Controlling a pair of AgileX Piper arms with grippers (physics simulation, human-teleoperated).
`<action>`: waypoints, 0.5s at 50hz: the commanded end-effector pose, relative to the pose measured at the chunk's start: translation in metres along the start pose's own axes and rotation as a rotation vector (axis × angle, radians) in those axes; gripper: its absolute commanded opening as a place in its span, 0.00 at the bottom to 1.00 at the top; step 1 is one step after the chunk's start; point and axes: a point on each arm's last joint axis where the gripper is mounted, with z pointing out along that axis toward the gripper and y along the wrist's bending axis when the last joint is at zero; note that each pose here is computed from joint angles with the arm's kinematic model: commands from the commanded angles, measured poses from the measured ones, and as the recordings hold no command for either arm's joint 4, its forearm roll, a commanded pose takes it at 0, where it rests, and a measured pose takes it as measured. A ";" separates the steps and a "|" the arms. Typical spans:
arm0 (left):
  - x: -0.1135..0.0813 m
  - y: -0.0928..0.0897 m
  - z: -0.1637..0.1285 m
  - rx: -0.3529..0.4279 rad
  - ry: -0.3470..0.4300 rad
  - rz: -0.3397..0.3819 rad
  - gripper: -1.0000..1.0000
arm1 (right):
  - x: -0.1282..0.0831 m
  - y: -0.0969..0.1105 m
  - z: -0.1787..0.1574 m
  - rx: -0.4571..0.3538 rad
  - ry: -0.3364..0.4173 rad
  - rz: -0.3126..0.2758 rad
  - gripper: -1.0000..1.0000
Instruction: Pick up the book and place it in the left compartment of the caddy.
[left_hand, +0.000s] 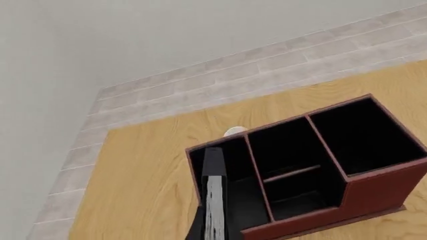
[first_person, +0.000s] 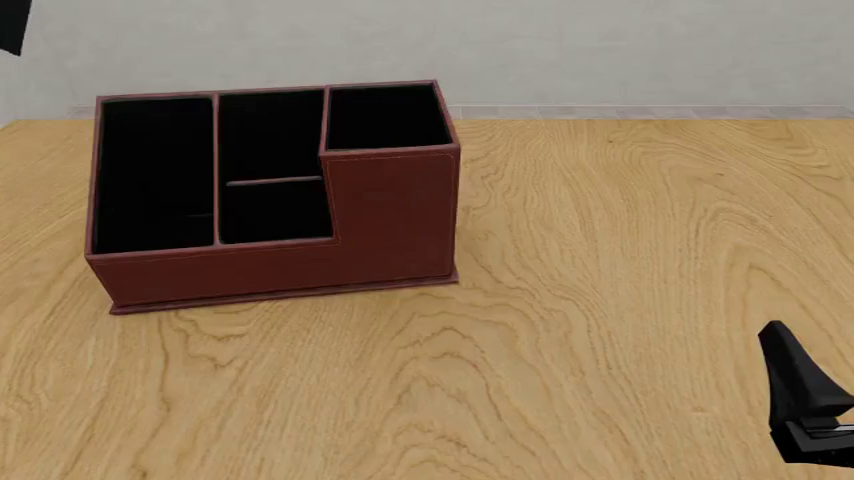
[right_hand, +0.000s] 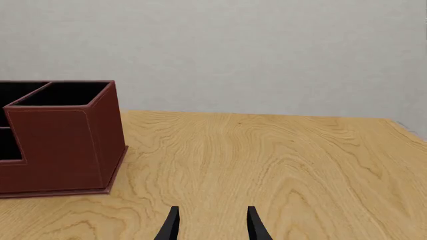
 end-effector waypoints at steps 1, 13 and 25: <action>-0.009 0.022 0.025 -0.050 0.112 0.087 0.00 | 0.000 0.000 0.000 0.003 -0.002 0.002 1.00; -0.019 0.006 0.058 0.082 0.251 0.072 0.00 | 0.000 -0.001 -0.001 0.010 -0.005 0.011 1.00; 0.000 0.009 0.085 0.107 0.395 0.069 0.00 | -0.001 -0.001 -0.001 0.016 -0.007 0.016 1.00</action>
